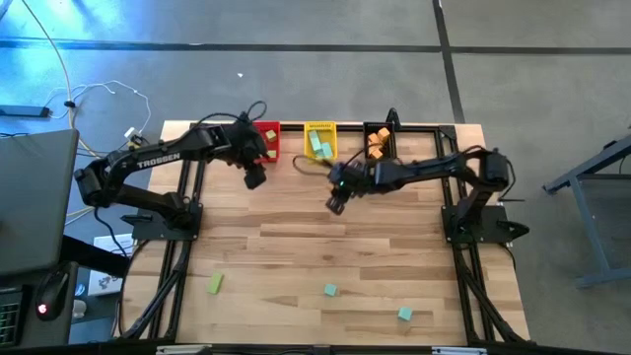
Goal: Sort & place blocks by color
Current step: Put the orange block into the black basket
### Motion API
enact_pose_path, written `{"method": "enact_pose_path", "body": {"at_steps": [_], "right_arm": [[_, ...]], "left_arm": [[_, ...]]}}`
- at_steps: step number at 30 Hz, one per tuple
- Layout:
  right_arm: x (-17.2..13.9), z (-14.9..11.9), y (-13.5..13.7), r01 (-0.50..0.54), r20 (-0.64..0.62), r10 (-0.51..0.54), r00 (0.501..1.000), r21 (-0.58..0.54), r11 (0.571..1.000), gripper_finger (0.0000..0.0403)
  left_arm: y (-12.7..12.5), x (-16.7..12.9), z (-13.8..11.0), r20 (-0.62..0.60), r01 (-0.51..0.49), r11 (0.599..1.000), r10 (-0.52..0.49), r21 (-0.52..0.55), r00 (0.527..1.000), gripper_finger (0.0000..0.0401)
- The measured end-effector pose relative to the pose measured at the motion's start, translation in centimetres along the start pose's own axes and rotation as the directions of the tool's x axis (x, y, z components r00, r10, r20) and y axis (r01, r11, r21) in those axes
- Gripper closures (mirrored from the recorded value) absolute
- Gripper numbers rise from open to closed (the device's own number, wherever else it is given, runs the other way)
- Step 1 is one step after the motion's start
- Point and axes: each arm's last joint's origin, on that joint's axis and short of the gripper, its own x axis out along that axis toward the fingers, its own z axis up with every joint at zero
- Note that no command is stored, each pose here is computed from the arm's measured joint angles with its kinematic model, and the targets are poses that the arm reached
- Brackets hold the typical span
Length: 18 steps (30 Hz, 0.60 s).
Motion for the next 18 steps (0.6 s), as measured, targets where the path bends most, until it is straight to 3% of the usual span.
{"method": "enact_pose_path", "body": {"at_steps": [13,18], "right_arm": [[-4.2,1.6,-7.9,0.260,-0.017,-0.261,0.965,0.155,0.953,0.0295],[-4.1,1.4,-10.6,0.319,-0.082,-0.309,0.947,0.178,0.931,0.0295]], "left_arm": [[-4.1,-0.1,-0.6,-0.076,0.092,0.988,-0.083,0.125,0.994,0.0205],[-5.9,-0.4,-1.5,-0.167,0.199,0.965,-0.170,0.172,0.971,0.0205]]}}
